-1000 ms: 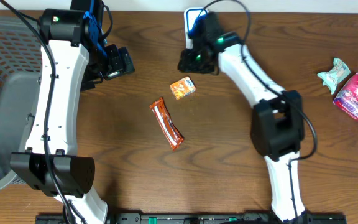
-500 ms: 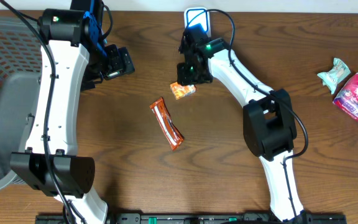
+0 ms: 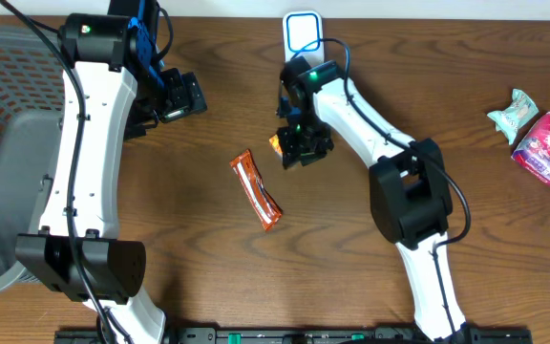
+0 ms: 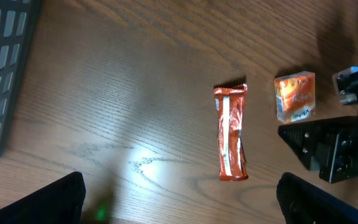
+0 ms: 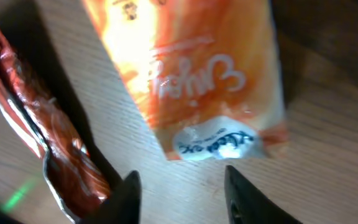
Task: Scan the item barcode
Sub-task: 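Reach the right gripper to the orange packet and grasp it, then raise the orange packet to the white scanner with the right gripper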
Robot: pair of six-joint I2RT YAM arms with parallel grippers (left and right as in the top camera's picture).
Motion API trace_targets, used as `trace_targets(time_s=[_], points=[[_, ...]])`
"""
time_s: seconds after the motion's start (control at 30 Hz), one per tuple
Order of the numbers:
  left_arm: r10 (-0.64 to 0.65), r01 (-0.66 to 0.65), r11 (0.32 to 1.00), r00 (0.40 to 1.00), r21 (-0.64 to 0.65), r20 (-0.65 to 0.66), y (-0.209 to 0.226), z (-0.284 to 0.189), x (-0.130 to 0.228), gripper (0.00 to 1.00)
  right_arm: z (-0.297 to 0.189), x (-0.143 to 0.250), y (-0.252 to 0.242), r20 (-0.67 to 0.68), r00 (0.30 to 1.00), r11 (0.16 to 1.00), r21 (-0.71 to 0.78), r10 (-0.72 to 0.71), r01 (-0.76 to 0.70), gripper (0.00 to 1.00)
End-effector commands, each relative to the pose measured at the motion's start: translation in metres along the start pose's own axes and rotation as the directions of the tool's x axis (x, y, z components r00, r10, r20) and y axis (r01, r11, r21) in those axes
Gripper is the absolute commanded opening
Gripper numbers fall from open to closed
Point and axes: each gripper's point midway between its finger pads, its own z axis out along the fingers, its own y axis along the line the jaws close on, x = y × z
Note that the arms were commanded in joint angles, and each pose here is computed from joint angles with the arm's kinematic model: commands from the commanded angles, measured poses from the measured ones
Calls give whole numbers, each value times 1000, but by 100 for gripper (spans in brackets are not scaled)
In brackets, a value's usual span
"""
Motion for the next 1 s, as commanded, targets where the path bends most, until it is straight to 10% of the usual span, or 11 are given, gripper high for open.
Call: trace_targets(time_s=[0.0, 0.1, 0.4, 0.83, 0.97], points=[[-6, 6, 1000, 1000, -11, -8, 2, 2, -1, 98, -32, -14, -9, 120, 992, 995, 96, -38, 26, 79], [-6, 6, 1000, 1000, -11, -8, 2, 2, -1, 98, -40, -34, -24, 201, 979, 993, 114, -31, 8, 87], [-6, 6, 1000, 1000, -11, -8, 2, 2, -1, 98, -32, -61, -27, 256, 963, 994, -41, -87, 101, 50], [-6, 6, 1000, 1000, -11, -8, 2, 2, -1, 98, 36, -48, -20, 111, 988, 985, -126, -108, 122, 37], [-6, 6, 1000, 1000, -11, -8, 2, 2, -1, 98, 51, -43, -25, 69, 993, 987, -123, -96, 104, 6]])
